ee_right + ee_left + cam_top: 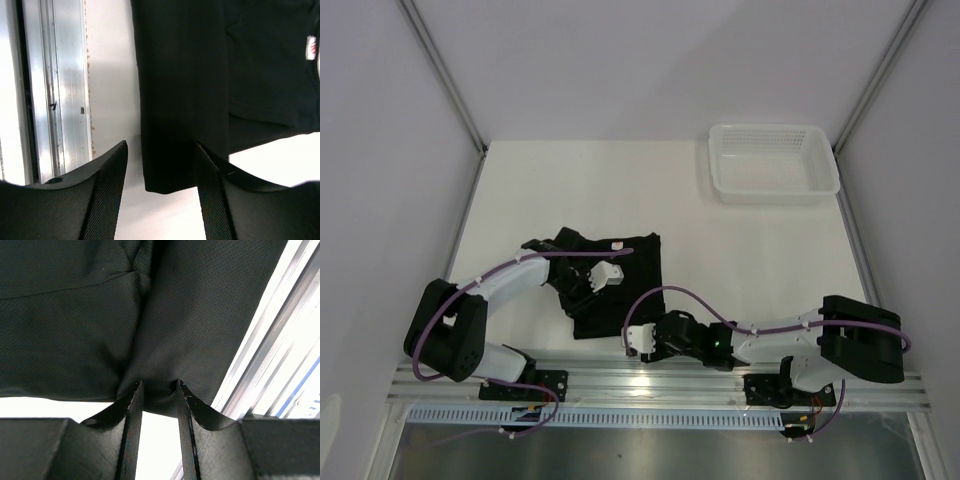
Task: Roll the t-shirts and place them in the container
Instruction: Roll the tshirt
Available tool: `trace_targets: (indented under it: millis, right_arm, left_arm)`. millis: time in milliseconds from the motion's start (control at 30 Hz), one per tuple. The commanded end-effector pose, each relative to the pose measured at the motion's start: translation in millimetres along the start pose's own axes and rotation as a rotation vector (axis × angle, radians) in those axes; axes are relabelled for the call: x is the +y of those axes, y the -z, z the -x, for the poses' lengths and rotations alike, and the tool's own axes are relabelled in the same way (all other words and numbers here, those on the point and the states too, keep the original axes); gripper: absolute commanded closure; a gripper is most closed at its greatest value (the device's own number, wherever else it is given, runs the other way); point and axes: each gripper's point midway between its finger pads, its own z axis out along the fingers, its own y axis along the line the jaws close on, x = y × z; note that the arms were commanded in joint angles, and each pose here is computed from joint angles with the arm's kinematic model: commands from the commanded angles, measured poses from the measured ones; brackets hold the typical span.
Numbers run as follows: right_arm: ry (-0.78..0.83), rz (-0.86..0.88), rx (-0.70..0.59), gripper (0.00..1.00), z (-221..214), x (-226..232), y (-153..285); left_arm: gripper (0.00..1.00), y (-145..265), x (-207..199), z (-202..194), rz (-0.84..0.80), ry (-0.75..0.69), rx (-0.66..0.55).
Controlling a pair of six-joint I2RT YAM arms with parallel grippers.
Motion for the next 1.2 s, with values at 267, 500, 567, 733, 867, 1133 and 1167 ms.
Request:
trace_targets:
  millis: [267, 500, 567, 733, 867, 1133, 1167]
  right_arm:
    - [-0.096, 0.031, 0.053, 0.56, -6.9, 1.8, -9.5]
    - [-0.126, 0.040, 0.038, 0.89, -7.5, 5.6, -6.6]
    - [-0.141, 0.057, 0.026, 0.96, -6.7, 6.8, -6.0]
    - [-0.239, 0.147, -0.001, 1.00, -3.7, 9.8, -5.4]
    - [-0.306, 0.213, -0.021, 1.00, 4.9, 11.2, -4.0]
    - [-0.388, 0.285, -0.053, 1.00, 9.8, 14.7, 1.4]
    - [-0.395, 0.287, -0.054, 1.00, 9.9, 13.9, 1.5]
  left_arm:
    - [0.64, 1.3, -2.1, 7.9, -0.008, -0.023, -0.035]
    - [0.60, 23.1, -14.3, 25.8, -0.016, -0.107, -0.122]
    - [0.58, 36.5, -25.5, 35.5, -0.038, -0.161, -0.173]
    - [0.55, 58.5, -48.2, 38.8, -0.073, -0.266, -0.223]
    - [0.54, 58.0, -56.7, 16.2, -0.071, -0.428, -0.185]
    - [0.47, 38.8, -42.0, 6.0, 0.110, -0.624, -0.128]
    - [0.45, 37.1, -47.1, 9.5, 0.125, -0.702, -0.141]
